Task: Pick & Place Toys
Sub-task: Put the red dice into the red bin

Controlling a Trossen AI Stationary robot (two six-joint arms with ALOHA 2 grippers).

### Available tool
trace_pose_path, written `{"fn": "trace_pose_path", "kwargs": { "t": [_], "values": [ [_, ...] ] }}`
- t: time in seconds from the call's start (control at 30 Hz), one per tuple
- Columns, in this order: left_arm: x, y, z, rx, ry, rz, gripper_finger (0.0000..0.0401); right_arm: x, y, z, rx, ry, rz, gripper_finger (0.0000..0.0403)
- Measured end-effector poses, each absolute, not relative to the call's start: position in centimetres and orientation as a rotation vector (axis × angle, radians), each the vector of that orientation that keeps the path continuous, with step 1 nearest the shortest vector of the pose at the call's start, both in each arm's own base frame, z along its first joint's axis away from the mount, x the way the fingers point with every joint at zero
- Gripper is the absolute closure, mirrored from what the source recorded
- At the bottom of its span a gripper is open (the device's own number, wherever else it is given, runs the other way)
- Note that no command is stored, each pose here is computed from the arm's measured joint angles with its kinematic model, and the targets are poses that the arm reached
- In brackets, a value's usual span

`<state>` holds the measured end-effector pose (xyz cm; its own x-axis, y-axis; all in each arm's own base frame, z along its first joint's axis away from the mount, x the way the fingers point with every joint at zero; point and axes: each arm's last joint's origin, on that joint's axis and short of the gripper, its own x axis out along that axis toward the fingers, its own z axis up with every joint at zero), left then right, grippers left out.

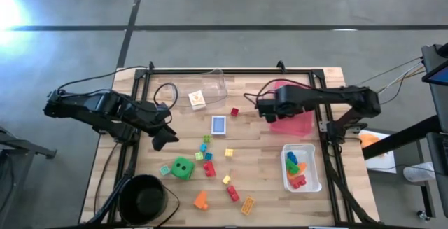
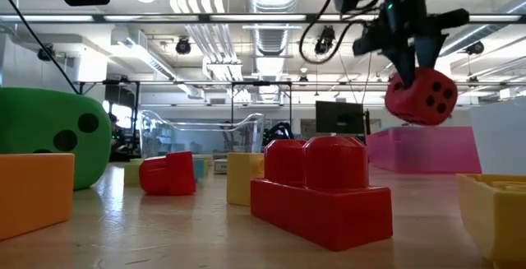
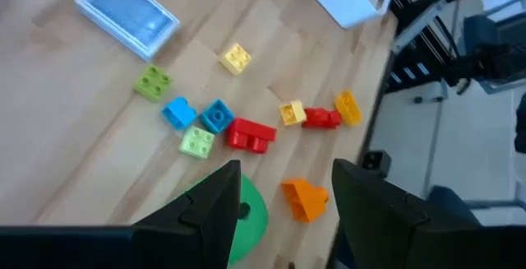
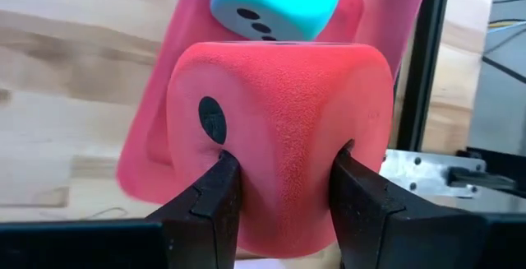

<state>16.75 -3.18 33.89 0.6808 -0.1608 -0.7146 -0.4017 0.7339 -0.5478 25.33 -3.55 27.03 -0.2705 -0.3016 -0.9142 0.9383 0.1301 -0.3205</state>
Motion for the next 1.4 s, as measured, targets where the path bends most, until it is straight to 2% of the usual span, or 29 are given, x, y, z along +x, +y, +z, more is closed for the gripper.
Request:
{"fn": "trace_pose_path", "kwargs": {
  "t": [0.37,0.87,1.4],
  "values": [
    [16.8,-3.0,33.9,-0.734,0.801,0.204,0.0204,27.6,-6.2,22.6,0.606,1.535,-1.385,0.0267],
    [16.8,-3.0,33.9,-0.762,0.804,0.206,0.0205,29.2,-8.2,18.7,0.494,1.623,-1.339,0.0273],
    [16.8,-3.0,33.9,-0.763,0.804,0.206,0.0204,29.7,-8.3,17.2,0.445,1.661,-1.338,0.0278]
  ]
}}
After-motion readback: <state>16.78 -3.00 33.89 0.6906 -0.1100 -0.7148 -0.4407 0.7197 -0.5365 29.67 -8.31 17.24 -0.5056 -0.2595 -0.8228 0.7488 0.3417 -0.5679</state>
